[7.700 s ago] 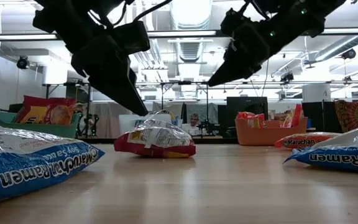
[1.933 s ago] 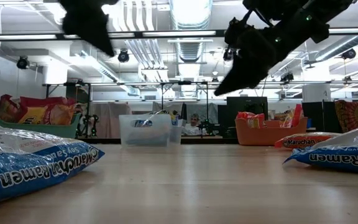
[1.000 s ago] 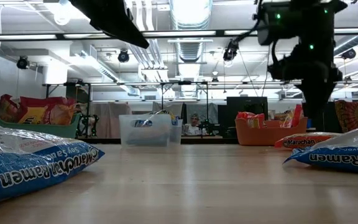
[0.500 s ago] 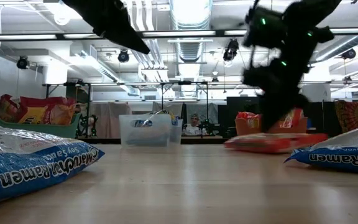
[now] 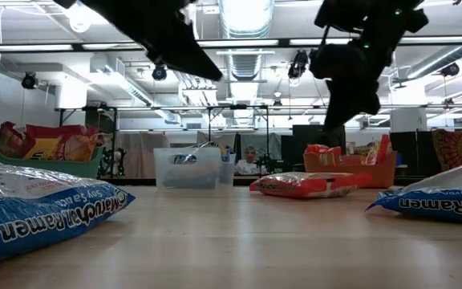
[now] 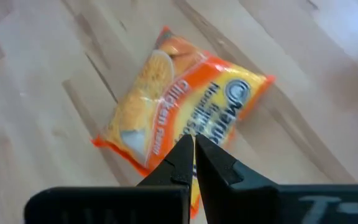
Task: Sort Maruchan noodles
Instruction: Put the orange noodle pack into the blue bin
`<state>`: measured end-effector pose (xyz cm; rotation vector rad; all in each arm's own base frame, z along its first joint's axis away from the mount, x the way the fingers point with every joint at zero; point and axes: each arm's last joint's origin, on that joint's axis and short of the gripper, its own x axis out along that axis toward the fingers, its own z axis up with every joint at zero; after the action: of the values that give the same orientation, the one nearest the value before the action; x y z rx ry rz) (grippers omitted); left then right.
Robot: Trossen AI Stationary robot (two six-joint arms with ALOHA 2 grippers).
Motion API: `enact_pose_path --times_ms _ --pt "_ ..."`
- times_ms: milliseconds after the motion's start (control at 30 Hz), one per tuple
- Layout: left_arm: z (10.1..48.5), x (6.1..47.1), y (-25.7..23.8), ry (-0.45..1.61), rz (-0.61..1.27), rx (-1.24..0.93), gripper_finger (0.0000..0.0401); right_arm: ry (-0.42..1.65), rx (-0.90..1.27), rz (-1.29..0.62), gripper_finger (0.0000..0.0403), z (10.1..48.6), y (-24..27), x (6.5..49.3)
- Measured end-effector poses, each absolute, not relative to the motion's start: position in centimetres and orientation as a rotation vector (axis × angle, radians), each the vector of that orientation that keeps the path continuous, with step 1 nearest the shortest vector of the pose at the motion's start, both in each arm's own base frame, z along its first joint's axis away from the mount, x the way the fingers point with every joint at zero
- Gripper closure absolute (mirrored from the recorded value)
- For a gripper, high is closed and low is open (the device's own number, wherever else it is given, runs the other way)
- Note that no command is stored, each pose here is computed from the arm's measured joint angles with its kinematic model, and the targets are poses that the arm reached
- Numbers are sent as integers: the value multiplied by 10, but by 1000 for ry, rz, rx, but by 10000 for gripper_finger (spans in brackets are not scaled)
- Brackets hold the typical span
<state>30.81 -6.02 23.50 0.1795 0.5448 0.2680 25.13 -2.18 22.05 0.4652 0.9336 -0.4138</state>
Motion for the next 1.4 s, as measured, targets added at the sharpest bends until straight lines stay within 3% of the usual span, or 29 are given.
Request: enact_pose_path --times_ms 367,767,900,1200,1400 --pt "187 356 -48 456 160 104 362 863 501 -407 394 210 -24 217" --pt "150 382 -39 475 195 100 362 797 554 -478 386 196 -26 208" --pt "145 387 -39 477 196 100 362 784 621 -519 344 196 -29 207" --pt "141 391 -39 481 198 100 362 859 606 -517 189 192 -31 201" --pt "142 393 -33 458 213 91 362 813 593 -580 140 194 -33 202"
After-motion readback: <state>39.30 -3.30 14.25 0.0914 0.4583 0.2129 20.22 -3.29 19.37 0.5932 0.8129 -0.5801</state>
